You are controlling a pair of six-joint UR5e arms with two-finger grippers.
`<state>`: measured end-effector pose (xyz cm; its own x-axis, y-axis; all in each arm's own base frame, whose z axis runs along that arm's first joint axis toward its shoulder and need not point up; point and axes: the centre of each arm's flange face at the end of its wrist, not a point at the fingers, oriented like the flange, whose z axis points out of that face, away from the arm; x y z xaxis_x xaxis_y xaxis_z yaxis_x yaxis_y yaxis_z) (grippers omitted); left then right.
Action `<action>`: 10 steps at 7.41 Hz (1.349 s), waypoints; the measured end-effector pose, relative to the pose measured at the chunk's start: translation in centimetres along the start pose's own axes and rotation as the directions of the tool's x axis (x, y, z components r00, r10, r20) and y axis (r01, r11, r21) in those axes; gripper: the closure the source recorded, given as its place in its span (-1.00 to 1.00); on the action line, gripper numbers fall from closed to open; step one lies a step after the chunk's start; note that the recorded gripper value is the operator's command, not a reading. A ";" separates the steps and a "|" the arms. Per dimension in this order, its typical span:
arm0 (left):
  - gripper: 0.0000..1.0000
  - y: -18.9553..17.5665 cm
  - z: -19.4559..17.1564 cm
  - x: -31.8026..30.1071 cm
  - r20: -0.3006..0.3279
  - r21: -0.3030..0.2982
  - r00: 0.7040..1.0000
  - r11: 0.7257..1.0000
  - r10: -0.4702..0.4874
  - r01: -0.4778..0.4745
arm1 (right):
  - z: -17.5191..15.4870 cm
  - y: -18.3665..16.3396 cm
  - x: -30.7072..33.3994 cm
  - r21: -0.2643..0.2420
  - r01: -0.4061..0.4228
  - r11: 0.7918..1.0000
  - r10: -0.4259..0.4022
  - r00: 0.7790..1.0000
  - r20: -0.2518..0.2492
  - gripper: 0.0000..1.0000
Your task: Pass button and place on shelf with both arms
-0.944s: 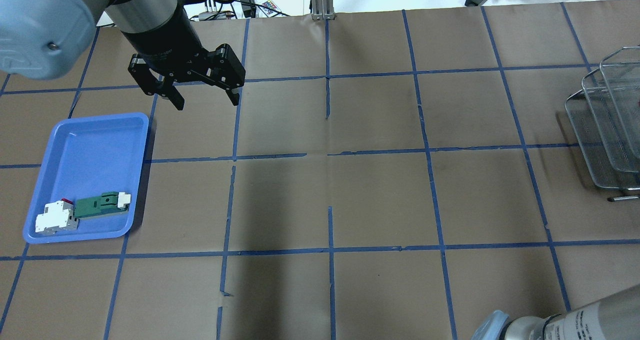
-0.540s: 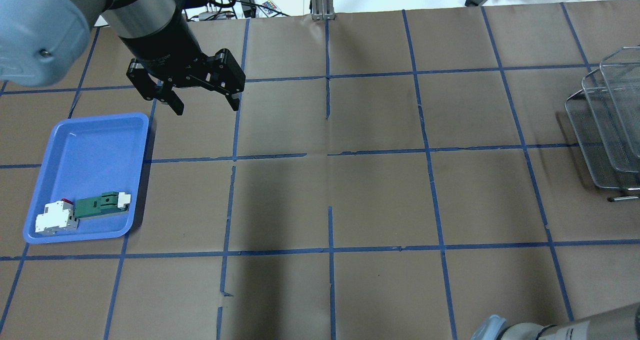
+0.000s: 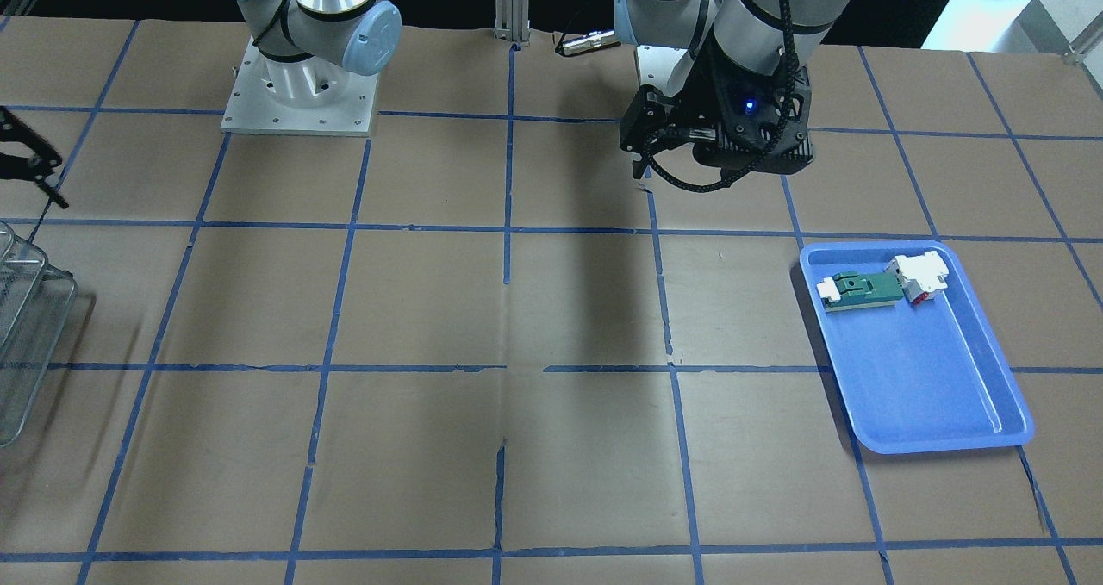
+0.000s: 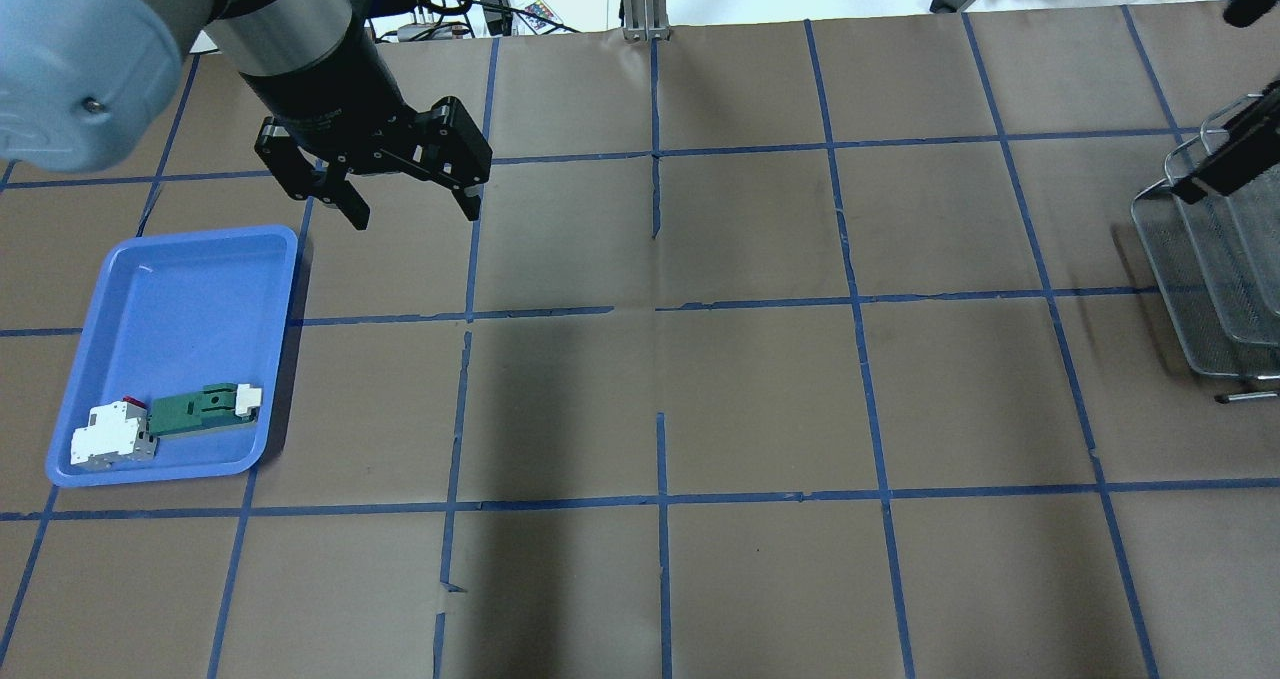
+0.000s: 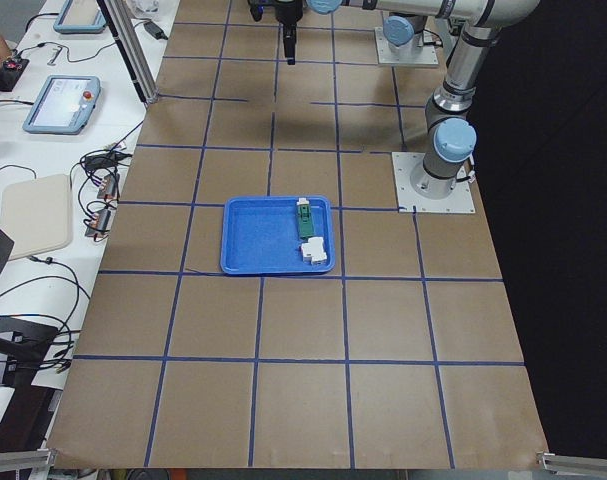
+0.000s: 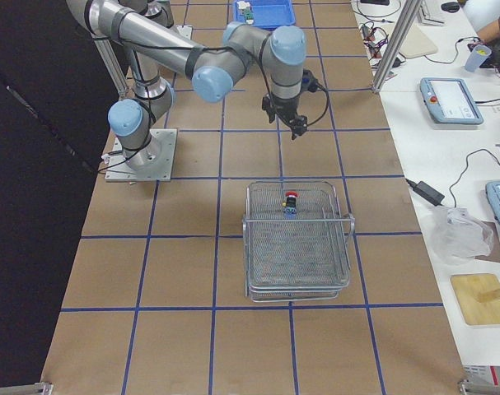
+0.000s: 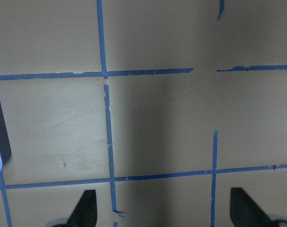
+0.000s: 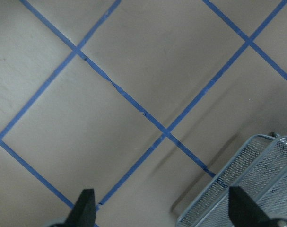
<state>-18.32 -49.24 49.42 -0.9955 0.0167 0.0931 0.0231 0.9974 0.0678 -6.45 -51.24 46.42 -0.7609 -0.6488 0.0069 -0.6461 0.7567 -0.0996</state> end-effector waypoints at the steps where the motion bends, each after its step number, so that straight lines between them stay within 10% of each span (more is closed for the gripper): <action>1: -1.00 -0.1 0.0 0.0 0.000 0.001 1.000 1.000 0.000 0.000 | -0.3 -3.8 -5.0 -0.015 -0.069 0.997 0.069 0.997 -0.017 -1.00; 4: -1.00 -0.3 0.0 -0.1 -0.001 0.007 1.000 1.000 0.000 0.000 | -2.5 -10.9 -15.2 0.018 -0.313 0.950 0.314 0.948 -0.060 -1.00; 7: -1.00 -0.3 0.3 -0.1 -0.002 0.002 1.000 1.000 0.000 0.000 | -3.6 -13.0 -14.8 -0.030 -0.527 0.849 0.525 0.849 -0.059 -1.00; 10: -1.00 -0.4 0.3 0.0 -0.004 0.001 1.000 1.000 0.000 0.000 | -4.4 -13.6 -14.4 -0.060 -0.577 0.815 0.574 0.817 -0.055 -1.00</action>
<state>-18.35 -49.59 49.09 -0.9952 0.0164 0.0966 0.0229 0.9975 0.0664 13.05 -51.82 52.04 -0.9958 -0.0912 0.0027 -0.0912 0.9955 -0.0259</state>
